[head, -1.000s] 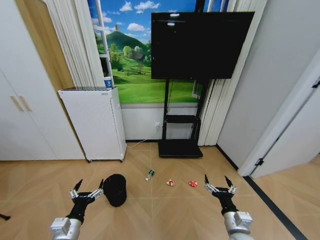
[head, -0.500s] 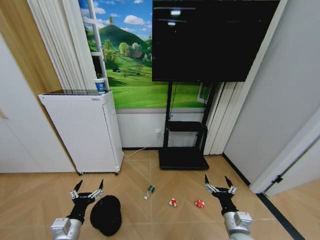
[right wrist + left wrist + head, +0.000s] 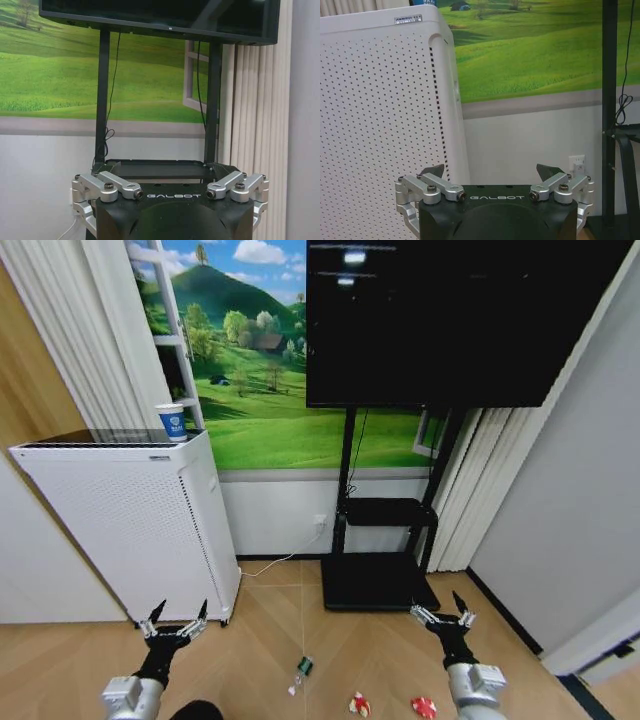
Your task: Pick up the trash bin and place the garbage on the floor into it.
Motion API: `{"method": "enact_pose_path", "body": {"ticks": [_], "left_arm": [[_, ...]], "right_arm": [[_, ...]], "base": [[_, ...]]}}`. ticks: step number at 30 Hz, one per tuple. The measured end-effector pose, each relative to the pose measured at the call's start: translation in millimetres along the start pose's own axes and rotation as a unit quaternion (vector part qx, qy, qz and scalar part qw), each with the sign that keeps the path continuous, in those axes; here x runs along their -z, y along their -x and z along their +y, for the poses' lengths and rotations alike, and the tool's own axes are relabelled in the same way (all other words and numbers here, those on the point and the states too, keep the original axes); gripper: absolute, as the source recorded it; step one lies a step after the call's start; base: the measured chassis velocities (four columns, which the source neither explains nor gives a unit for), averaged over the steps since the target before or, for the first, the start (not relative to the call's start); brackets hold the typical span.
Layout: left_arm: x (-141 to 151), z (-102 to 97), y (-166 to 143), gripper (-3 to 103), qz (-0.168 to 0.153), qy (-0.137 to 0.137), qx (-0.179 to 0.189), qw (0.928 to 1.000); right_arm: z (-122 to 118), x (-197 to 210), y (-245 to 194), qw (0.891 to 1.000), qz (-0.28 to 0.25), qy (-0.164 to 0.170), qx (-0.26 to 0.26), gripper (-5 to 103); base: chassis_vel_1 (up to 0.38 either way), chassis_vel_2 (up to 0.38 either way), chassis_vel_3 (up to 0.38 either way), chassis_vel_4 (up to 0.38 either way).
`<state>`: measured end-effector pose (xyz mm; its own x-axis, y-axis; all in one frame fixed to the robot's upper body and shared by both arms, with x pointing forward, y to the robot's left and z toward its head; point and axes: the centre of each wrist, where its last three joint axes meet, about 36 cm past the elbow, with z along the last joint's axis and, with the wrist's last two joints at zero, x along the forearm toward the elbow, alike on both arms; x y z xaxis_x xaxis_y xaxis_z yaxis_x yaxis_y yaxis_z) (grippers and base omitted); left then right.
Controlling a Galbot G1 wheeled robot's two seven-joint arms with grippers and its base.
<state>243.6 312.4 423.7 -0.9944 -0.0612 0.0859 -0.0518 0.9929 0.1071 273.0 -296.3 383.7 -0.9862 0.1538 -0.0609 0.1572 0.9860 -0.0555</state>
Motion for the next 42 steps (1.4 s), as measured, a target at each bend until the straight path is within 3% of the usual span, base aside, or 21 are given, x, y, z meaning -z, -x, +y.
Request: {"method": "enact_pose_path", "body": {"ticks": [28,42], "left_arm": [[-20.1,-5.2,-13.2,100,0.017,-0.022,0.017,0.9995],[-39.2,-0.4,-25.2,100,0.036,-0.014,0.014,0.9992]], "right_arm": [[2.7,-4.3,-4.0,1.0,0.004,-0.001,0.004,100],[0.5,-8.1,-6.4,1.0,0.004,-0.002,-0.007,100]], "base": [[0.02,-0.009,-0.014,0.008],[0.0,0.0,0.0,0.0]]}}
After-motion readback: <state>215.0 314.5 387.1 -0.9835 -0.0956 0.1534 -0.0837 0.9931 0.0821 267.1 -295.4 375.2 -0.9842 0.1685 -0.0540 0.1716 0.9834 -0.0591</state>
